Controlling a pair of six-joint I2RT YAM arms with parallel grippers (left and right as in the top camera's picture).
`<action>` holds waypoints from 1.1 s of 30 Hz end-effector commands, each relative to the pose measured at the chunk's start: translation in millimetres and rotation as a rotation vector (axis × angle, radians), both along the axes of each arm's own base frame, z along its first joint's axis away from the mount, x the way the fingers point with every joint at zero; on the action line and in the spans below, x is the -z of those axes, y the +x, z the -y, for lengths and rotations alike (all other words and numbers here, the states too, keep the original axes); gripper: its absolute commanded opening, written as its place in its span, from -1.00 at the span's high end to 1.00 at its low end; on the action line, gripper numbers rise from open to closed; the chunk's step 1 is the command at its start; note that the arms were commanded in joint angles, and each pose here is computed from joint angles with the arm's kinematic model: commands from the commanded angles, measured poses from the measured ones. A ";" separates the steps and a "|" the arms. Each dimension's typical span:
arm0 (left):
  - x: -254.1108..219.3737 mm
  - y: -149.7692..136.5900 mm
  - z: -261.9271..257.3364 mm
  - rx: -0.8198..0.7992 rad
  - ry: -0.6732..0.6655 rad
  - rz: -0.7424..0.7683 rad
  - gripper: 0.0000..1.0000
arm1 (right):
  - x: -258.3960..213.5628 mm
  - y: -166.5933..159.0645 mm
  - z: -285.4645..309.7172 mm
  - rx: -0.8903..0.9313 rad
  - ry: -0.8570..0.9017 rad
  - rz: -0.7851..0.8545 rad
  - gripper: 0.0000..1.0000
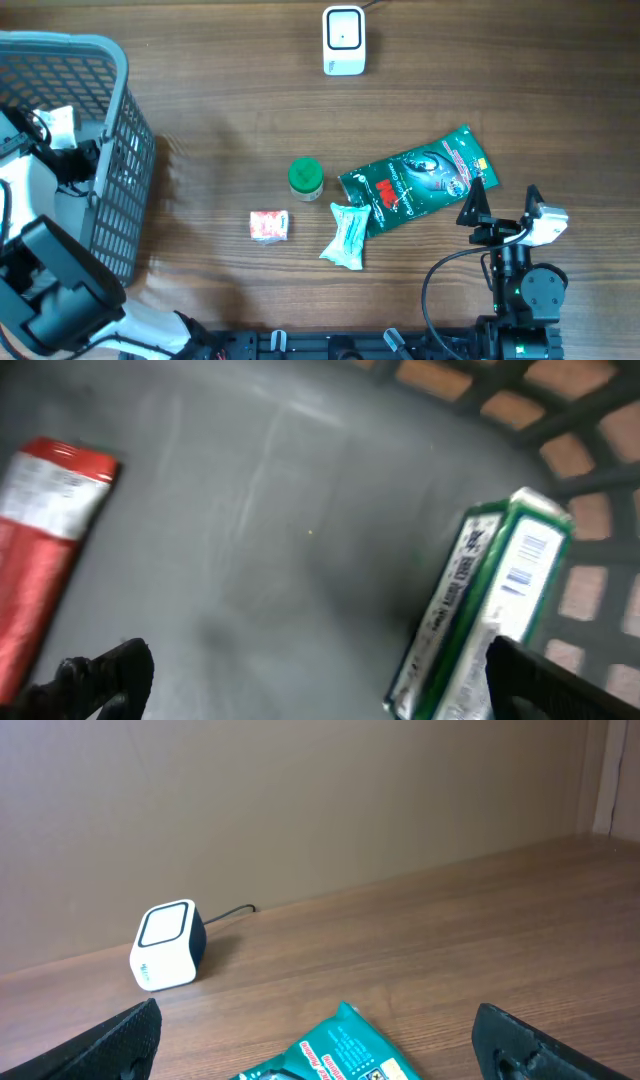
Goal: Scan the item barcode
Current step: 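Reach the left gripper into the basket toward the green box, then close the left gripper on the green-and-white box inside the basket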
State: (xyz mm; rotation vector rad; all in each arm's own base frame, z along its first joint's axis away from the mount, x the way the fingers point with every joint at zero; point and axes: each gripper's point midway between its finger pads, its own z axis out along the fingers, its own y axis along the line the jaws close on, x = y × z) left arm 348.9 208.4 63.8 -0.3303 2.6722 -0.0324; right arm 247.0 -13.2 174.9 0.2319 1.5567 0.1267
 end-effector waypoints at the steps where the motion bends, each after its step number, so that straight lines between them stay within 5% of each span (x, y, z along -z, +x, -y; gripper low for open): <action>1: 24.4 1.9 2.7 0.090 -0.023 -0.018 -1.00 | -1.9 -0.2 -2.6 -0.013 -0.017 0.009 -0.99; 20: -9.8 15.2 -7.6 0.059 -0.063 0.152 -1.00 | -1.9 -0.2 -2.5 -0.013 -0.017 0.009 -0.99; 33: -14.4 30.1 28.0 0.375 -0.005 0.206 -1.00 | -1.9 -0.2 -2.6 -0.013 -0.017 0.009 -1.00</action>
